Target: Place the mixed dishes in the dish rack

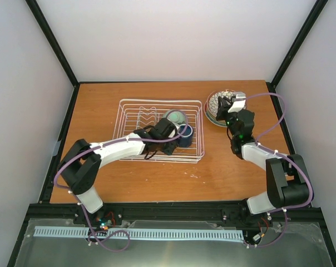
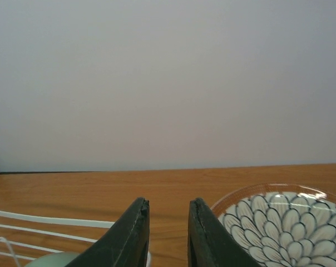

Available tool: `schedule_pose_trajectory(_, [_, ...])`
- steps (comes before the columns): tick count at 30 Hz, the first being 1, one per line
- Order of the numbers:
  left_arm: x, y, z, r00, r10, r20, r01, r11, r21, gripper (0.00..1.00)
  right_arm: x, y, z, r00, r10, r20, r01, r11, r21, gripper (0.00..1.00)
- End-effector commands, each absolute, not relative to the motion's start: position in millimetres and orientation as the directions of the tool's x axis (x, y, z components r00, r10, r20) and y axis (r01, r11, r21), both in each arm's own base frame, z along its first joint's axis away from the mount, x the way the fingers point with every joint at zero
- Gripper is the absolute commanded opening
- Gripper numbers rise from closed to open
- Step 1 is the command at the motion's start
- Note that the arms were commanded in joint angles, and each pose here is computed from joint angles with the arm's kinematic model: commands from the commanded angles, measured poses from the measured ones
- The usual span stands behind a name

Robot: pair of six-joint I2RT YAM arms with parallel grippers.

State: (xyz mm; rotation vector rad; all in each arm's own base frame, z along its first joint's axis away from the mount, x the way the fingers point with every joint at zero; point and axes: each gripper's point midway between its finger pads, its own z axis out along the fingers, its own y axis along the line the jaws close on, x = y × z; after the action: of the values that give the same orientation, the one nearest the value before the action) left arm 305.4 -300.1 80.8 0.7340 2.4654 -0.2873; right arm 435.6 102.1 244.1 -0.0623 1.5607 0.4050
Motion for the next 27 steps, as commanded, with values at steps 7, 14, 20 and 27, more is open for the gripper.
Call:
schedule_pose_trajectory(7, [308.6, -306.0, 217.0, -0.552, 0.3, -0.778, 0.566, 0.82, -0.086, 0.68, 460.3, 52.4, 222.0, -0.16, 0.235, -0.959, 0.02, 0.972, 0.235, 0.28])
schedule_pose_trajectory(14, [347.3, -278.6, 237.4, -0.511, 0.206, -0.834, 0.494, 0.865, -0.089, 0.7, 465.5, 4.0, 207.9, -0.282, 0.257, -0.924, 0.3, 0.939, 0.17, 0.21])
schedule_pose_trajectory(20, [394.0, -265.7, 226.4, -0.517, 0.199, -0.832, 0.478, 0.874, -0.088, 0.69, 485.1, -35.2, 176.9, -0.46, 0.42, -0.782, 0.42, 0.879, 0.224, 0.19])
schedule_pose_trajectory(27, [431.0, -253.2, 239.2, -0.513, 0.163, -0.842, 0.479, 0.869, -0.123, 0.67, 492.3, -53.2, 149.6, -0.55, 0.497, -0.671, 0.458, 0.851, 0.255, 0.29])
